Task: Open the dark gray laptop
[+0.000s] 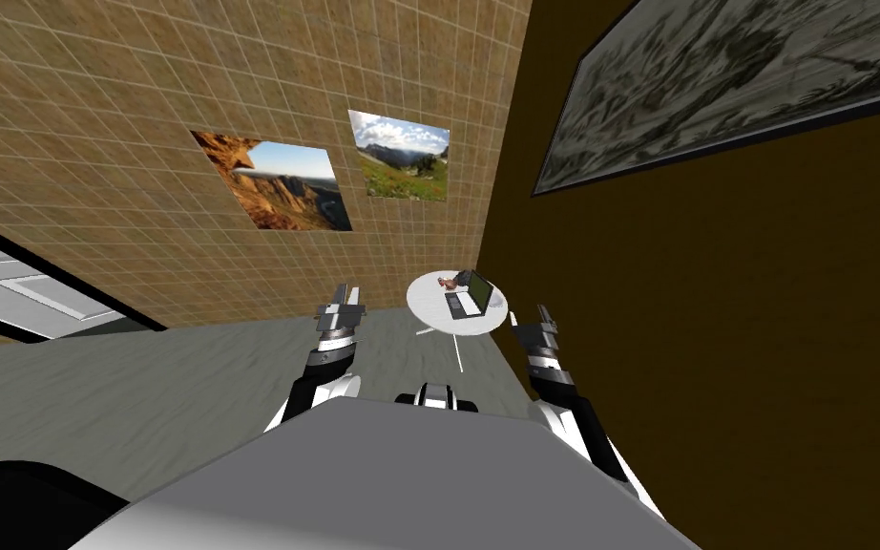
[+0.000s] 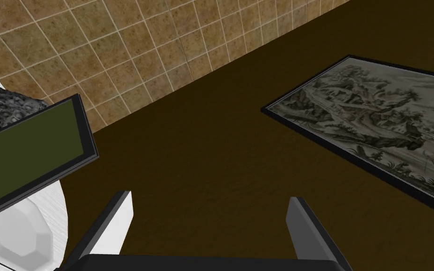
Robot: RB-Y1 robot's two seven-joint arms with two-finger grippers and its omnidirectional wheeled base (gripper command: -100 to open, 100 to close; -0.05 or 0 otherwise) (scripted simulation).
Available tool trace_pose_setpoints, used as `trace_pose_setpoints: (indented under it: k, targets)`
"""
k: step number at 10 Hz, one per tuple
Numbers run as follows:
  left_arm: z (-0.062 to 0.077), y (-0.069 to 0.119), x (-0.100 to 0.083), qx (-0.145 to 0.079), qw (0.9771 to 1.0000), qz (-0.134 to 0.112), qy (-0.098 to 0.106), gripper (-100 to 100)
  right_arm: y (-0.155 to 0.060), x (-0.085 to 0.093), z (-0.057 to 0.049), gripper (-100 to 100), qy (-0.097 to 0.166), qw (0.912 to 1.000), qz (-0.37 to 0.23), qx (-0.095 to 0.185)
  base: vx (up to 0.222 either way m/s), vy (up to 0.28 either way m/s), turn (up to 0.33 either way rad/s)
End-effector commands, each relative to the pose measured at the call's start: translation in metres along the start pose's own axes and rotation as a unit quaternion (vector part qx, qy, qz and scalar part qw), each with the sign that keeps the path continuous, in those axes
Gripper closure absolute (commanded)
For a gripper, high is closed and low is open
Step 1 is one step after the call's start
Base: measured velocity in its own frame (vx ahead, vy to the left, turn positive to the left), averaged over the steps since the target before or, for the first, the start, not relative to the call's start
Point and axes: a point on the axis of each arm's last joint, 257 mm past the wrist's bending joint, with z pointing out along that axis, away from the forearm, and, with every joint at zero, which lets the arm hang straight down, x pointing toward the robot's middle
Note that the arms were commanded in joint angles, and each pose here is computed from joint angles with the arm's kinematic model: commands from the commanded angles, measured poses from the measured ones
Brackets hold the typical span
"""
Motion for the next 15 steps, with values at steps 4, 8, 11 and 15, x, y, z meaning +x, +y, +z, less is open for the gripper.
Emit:
trace_pose_setpoints:
  k: [4, 8, 11, 15]
  targets:
    - [0.0, 0.0, 0.0, 0.0, 1.0, 0.0, 0.0, 0, -0.005, -0.029, 0.001, -100, -0.038, 0.993, 0.112, 0.004, 0.026, -0.091, 0.206]
    - [0.0, 0.0, 0.0, 0.0, 1.0, 0.0, 0.0, 0, -0.012, -0.057, -0.001, -100, -0.076, 0.9736, 0.215, 0.003, 0.018, -0.098, 0.239]
    - [0.0, 0.0, 0.0, 0.0, 1.0, 0.0, 0.0, 0, -0.015, -0.068, -0.002, -100, -0.091, 0.9618, 0.258, -0.001, 0.005, -0.074, 0.161]
    - [0.0, 0.0, 0.0, 0.0, 1.0, 0.0, 0.0, 0, -0.024, -0.094, -0.007, -100, -0.128, 0.9273, 0.351, -0.011, 0.007, -0.088, 0.243]
